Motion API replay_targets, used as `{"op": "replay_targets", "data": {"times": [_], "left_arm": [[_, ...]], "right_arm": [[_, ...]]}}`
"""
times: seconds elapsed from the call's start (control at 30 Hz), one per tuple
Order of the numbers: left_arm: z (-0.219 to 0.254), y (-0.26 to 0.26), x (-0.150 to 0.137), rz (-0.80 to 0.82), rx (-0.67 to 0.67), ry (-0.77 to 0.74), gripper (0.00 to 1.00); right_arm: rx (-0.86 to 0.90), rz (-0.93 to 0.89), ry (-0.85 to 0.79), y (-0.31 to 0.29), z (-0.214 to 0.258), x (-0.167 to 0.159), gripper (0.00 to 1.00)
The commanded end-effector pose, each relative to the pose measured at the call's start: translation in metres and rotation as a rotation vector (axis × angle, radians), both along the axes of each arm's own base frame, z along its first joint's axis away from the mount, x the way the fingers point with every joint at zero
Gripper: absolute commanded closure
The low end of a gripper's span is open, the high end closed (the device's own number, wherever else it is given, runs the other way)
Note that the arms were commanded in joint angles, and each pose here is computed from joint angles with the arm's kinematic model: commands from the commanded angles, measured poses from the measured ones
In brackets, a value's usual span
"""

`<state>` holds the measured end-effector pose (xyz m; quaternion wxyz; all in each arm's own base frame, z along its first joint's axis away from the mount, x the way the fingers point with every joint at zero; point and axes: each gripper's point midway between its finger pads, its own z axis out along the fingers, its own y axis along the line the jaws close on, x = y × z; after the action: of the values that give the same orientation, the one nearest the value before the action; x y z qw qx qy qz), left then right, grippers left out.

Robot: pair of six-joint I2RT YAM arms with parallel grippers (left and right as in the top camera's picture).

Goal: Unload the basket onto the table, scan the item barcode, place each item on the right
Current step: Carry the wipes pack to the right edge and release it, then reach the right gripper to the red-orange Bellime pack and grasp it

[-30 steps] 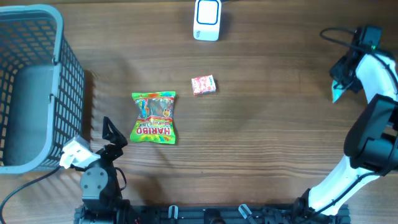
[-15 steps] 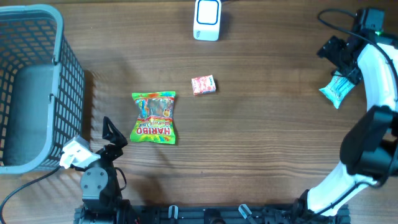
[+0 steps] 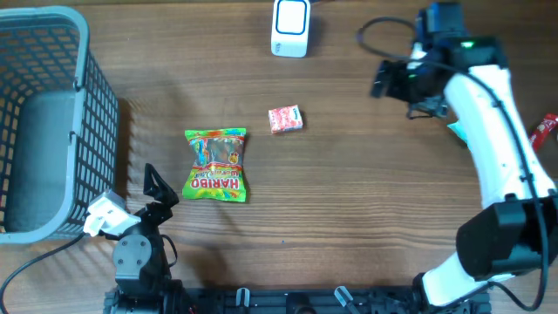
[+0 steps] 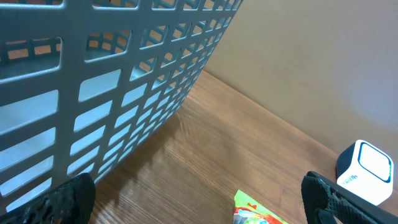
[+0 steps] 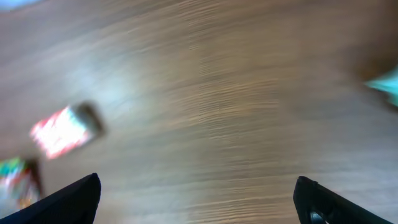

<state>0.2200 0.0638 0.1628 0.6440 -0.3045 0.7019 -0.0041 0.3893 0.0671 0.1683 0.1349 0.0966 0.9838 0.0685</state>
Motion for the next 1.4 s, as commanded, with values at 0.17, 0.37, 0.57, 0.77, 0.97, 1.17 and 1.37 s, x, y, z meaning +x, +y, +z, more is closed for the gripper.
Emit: {"op": "replay_targets", "data": {"times": [0.17,0.37,0.57,0.77,0.97,1.17,1.37], "left_arm": [[-0.001,0.002,-0.001,0.012,0.009,0.003,0.0],[-0.001,0.002,-0.001,0.012,0.009,0.003,0.0],[-0.001,0.002,-0.001,0.012,0.009,0.003,0.0],[-0.001,0.002,-0.001,0.012,0.009,0.003,0.0],[-0.001,0.002,-0.001,0.012,0.009,0.002,0.0],[-0.001,0.002,-0.001,0.012,0.009,0.003,0.0],[-0.001,0.002,-0.001,0.012,0.009,0.003,0.0]], "right_arm": [[0.057,0.447,-0.112,0.114,-0.04,-0.008,0.0],[0.145,0.569,-0.274,0.186,-0.037,0.009,0.0],[0.097,0.523,-0.281,0.2,-0.071,0.032,0.01],[0.372,0.543,-0.302,0.21,-0.055,0.046,0.1],[0.407,0.498,-0.125,0.185,-0.125,0.046,0.15],[0.465,0.486,-0.032,0.181,-0.159,0.038,0.13],[0.472,0.538,0.096,0.186,-0.195,0.008,0.23]]}}
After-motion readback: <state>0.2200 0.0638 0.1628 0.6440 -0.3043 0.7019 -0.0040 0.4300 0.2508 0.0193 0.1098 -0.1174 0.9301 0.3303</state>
